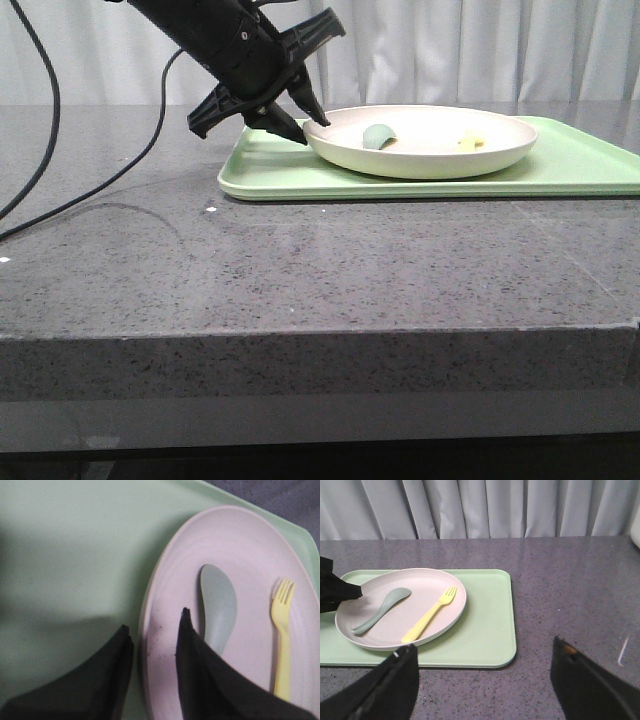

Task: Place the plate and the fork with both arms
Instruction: 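Open the left gripper and raise it away from the plate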

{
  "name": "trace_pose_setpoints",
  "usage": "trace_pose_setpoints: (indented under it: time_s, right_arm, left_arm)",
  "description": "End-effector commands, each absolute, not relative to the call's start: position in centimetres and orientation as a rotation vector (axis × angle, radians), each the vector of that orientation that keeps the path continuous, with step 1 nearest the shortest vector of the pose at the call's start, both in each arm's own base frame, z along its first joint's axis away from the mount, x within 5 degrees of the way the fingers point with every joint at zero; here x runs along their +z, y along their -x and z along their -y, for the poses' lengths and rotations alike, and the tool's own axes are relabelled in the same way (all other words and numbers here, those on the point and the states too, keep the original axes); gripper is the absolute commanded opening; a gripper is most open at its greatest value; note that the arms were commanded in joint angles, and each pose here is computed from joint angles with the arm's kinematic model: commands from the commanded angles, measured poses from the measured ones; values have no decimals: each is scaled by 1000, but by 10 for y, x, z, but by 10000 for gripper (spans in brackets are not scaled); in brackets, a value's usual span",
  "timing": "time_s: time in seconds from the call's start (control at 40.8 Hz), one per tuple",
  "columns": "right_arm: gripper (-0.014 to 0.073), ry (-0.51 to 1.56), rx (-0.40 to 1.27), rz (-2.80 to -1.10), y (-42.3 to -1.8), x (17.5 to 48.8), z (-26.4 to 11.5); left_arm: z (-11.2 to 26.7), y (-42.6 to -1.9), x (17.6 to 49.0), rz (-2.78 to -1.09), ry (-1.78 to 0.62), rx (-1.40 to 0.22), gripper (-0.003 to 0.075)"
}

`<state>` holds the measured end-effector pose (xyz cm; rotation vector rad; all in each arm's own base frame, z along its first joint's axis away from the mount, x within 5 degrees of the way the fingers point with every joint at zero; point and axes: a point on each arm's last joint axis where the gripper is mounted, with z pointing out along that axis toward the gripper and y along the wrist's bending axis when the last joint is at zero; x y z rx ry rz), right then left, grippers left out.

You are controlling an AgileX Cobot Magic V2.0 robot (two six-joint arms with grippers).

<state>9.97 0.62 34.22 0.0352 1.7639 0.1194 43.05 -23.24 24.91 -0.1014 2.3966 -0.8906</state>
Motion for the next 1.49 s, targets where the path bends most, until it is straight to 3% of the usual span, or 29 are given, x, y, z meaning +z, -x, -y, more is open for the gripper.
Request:
trace_pose_setpoints:
  time_s: [0.0,0.122,0.318,0.441,0.588,0.686,1.029,1.2,1.47]
  right_arm:
    - [571,-23,109,-1655,-101,361,-6]
    - [571,-23,109,-1655,-101,361,-6]
    - [571,-23,109,-1655,-101,361,-6]
    - [571,-23,109,-1655,-101,361,-6]
    - [571,-23,109,-1656,-101,360,-6]
    - [571,-23,109,-1657,-101,360,-6]
    - [571,-23,109,-1657,-101,360,-6]
    - [571,-23,109,-1657,-101,360,-6]
    - [571,-23,109,-1657,-101,360,-6]
  left_arm:
    - [226,-421,306,-2257,67,-925,358]
    - [216,-416,326,-2219,37,-894,472]
    - [192,-390,381,-2096,-165,-641,464]
    - [178,-375,400,-2101,-232,-536,360]
    - [167,-363,413,-2110,-255,-482,95]
    - [160,-356,422,-2091,-263,-452,-16]
    - [99,-308,429,-2059,-156,-346,-18]
    - [59,-255,424,-1966,-93,-256,-18]
    - [37,-172,395,-1844,-104,-212,-18]
